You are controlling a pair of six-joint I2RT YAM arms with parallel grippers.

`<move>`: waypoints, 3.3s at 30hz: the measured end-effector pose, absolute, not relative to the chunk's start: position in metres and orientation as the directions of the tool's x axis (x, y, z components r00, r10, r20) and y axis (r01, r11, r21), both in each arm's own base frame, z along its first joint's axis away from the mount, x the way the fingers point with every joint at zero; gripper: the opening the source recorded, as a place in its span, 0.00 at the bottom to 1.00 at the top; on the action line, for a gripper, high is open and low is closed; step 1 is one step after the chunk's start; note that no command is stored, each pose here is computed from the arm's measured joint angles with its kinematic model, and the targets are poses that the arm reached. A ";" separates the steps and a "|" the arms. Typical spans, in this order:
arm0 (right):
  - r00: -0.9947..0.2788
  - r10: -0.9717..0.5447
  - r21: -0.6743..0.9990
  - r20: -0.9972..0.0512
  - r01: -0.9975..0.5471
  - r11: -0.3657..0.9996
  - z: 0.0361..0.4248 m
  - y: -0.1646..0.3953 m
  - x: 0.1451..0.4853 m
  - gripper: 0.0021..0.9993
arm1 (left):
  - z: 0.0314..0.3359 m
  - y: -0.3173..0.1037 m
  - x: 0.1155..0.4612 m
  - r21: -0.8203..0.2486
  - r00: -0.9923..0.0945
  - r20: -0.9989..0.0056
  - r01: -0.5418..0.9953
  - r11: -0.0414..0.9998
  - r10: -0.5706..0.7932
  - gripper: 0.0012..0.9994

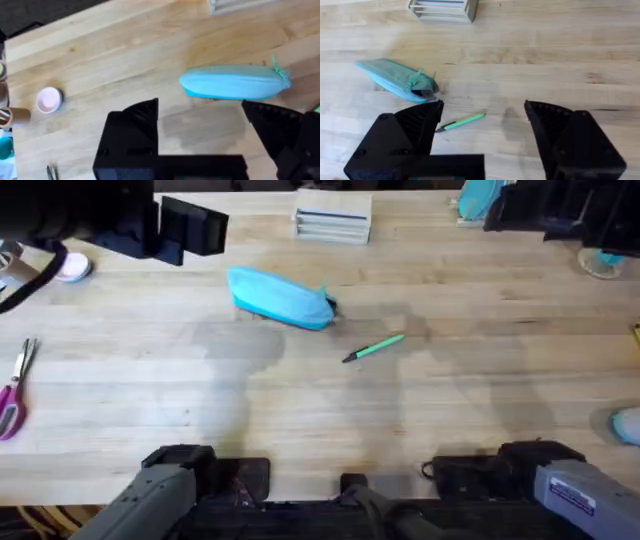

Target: Unzip the bag, pick up the pens from the table one at a time and place them inside, then zip the bag closed.

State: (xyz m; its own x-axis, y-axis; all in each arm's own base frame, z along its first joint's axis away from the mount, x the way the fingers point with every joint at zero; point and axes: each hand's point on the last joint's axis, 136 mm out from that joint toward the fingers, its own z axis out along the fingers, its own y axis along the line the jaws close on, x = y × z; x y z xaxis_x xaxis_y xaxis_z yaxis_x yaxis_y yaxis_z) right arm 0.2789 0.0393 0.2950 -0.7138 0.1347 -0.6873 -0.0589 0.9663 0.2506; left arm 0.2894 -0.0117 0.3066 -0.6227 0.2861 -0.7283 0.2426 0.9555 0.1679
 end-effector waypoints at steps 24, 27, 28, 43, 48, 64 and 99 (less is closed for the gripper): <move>-0.719 0.150 0.261 -0.679 -0.046 0.964 0.294 0.039 0.278 1.00 | 0.243 0.011 0.336 0.416 -0.328 -0.483 0.730 0.543 0.812 0.99; -0.731 0.149 0.262 -0.666 -0.041 0.964 0.290 0.039 0.278 1.00 | 0.242 0.025 0.352 0.384 -0.282 -0.589 0.726 0.570 0.757 0.99; -0.747 0.149 0.262 -0.648 -0.035 0.964 0.284 0.039 0.280 1.00 | 0.238 0.025 0.353 0.360 -0.275 -0.614 0.737 0.572 0.740 0.99; -0.791 0.149 0.264 -0.593 -0.016 0.964 0.266 0.039 0.290 1.00 | 0.185 0.006 0.368 0.225 -0.219 -0.658 0.856 0.465 0.720 0.99; -0.787 0.149 0.264 -0.598 -0.018 0.964 0.267 0.039 0.291 1.00 | 0.161 -0.004 0.363 0.154 -0.223 -0.650 0.898 0.413 0.727 0.99; -0.787 0.149 0.264 -0.599 -0.018 0.964 0.267 0.039 0.291 1.00 | 0.123 -0.019 0.378 0.170 -0.102 -0.649 0.947 0.274 0.754 0.99; -0.782 0.149 0.264 -0.605 -0.020 0.964 0.268 0.039 0.292 1.00 | 0.101 -0.029 0.376 0.066 -0.147 -0.707 0.960 0.273 0.691 0.99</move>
